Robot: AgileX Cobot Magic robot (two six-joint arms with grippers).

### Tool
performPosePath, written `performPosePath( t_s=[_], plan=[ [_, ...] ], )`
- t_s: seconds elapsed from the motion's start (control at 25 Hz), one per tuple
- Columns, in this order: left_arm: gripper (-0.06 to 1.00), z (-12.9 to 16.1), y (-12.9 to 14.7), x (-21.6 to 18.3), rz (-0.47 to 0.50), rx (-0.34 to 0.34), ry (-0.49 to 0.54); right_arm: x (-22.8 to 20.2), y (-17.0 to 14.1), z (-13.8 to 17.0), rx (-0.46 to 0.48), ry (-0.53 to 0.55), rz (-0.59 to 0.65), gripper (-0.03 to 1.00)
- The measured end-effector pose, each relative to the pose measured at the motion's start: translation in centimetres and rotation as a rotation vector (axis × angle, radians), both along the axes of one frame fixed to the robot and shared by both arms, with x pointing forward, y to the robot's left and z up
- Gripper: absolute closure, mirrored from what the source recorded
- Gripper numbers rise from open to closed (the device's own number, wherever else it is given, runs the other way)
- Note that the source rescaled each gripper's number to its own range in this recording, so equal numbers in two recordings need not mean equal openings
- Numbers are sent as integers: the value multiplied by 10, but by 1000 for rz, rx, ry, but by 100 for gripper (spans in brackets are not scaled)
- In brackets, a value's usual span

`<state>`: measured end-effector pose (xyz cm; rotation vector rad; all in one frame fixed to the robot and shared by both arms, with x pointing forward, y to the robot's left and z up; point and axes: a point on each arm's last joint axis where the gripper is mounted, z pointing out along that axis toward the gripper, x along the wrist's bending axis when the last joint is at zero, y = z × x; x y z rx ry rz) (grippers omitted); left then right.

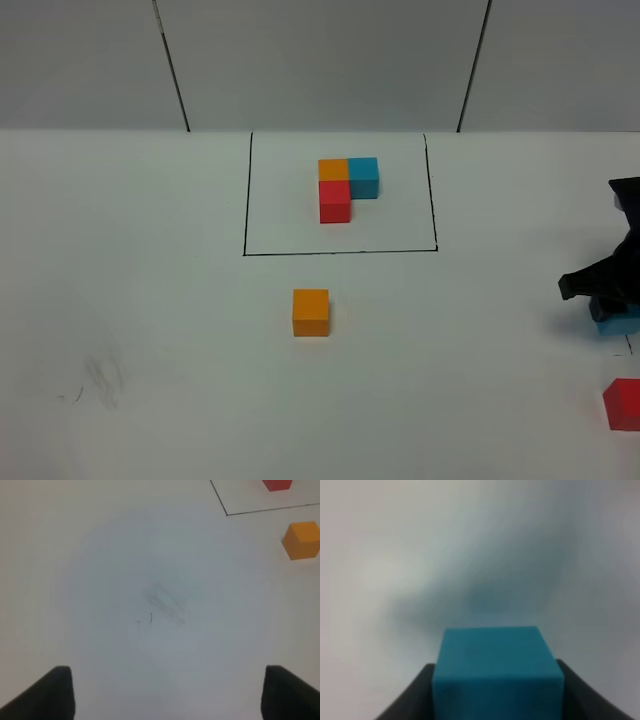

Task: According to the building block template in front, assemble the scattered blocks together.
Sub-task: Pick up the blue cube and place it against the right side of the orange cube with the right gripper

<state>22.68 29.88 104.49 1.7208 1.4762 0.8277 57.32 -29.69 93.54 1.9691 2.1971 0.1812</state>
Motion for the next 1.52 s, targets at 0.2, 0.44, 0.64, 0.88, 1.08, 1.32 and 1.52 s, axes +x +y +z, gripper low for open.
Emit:
performPosePath(
  t_s=[0.2,0.44,0.64,0.88,1.08,1.32,1.52],
  plan=[
    [-4,0,0,0,0,0,0,4,24,10,-21,12,152,70],
    [-4,0,0,0,0,0,1,14,64,31,-62,-33,434,70],
    [-4,0,0,0,0,0,1,15,93,45,-61,-57,663,70],
    [-4,0,0,0,0,0,1,14,118,45,-83,-6,900,70],
    [-4,0,0,0,0,0,1,19,147,39,-98,30,1061,70],
    [-4,0,0,0,0,0,1,28,182,38,-111,14,1185,70],
    [-4,0,0,0,0,0,1,30,204,37,-120,-7,1263,70]
  ],
)
